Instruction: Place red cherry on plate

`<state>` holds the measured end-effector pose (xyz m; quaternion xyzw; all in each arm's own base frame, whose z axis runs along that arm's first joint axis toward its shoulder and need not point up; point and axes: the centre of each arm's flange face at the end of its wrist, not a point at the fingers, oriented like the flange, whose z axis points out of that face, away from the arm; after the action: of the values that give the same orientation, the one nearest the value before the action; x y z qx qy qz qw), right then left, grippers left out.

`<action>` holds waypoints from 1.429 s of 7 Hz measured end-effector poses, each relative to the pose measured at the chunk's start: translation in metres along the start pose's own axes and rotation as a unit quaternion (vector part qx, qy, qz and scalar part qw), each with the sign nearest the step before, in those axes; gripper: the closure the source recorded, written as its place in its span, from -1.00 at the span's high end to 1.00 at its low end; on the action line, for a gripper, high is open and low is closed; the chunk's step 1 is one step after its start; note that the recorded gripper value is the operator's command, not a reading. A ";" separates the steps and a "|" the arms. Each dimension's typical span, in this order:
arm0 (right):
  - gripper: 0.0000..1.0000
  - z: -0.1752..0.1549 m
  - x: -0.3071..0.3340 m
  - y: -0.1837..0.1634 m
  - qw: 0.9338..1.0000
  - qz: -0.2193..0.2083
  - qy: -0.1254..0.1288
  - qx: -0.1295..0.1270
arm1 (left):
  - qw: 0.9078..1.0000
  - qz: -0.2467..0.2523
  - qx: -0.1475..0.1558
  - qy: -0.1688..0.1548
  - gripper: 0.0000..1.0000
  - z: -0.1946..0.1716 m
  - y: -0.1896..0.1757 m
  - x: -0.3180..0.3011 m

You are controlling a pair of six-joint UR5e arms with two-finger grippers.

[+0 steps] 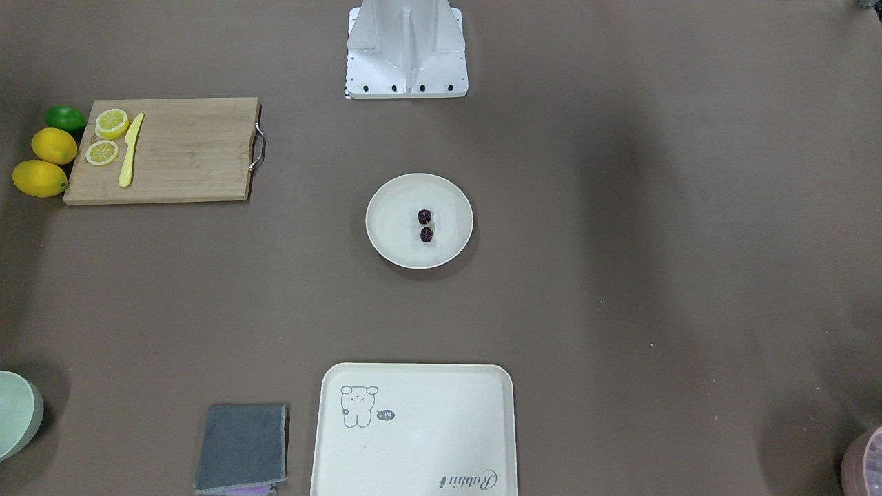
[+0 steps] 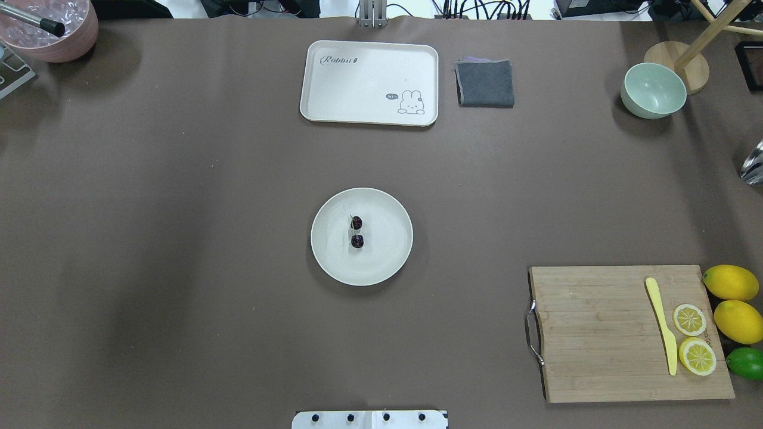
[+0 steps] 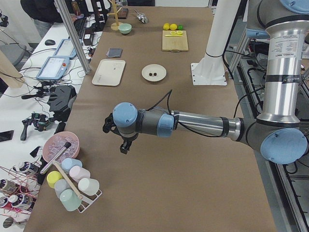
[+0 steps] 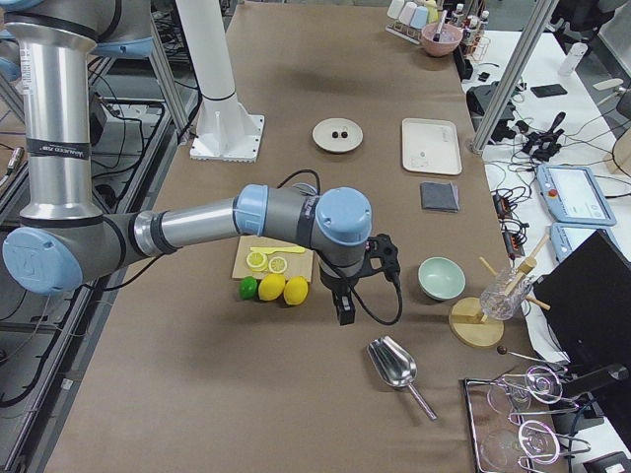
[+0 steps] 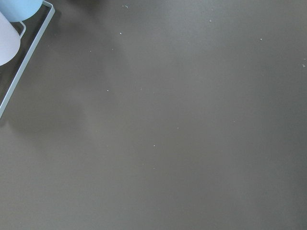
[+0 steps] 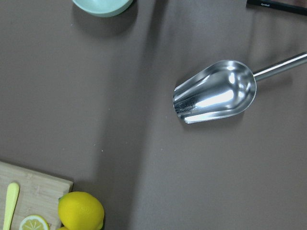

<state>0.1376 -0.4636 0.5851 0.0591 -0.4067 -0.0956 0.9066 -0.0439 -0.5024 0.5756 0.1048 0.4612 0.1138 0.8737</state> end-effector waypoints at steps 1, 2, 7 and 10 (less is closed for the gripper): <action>1.00 0.004 0.019 -0.036 1.000 0.015 -0.009 -0.002 | 1.000 -0.010 -0.001 -0.003 0.96 0.000 -0.005 0.002; 1.00 0.004 0.033 -0.075 1.000 0.024 -0.015 -0.006 | 1.000 -0.019 0.001 -0.004 0.96 -0.002 -0.011 0.005; 1.00 0.005 -0.052 -0.073 0.999 0.042 -0.008 -0.001 | 0.999 -0.037 -0.015 -0.004 0.96 -0.017 -0.060 0.038; 1.00 0.037 -0.046 -0.109 0.999 0.023 -0.026 -0.030 | 0.998 -0.033 -0.046 -0.007 0.96 -0.002 -0.091 0.070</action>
<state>0.0668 -0.5604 0.5562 0.0202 -0.4285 -0.0886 0.8990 0.0025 -0.5681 0.4934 0.0503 0.4528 0.1051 0.8840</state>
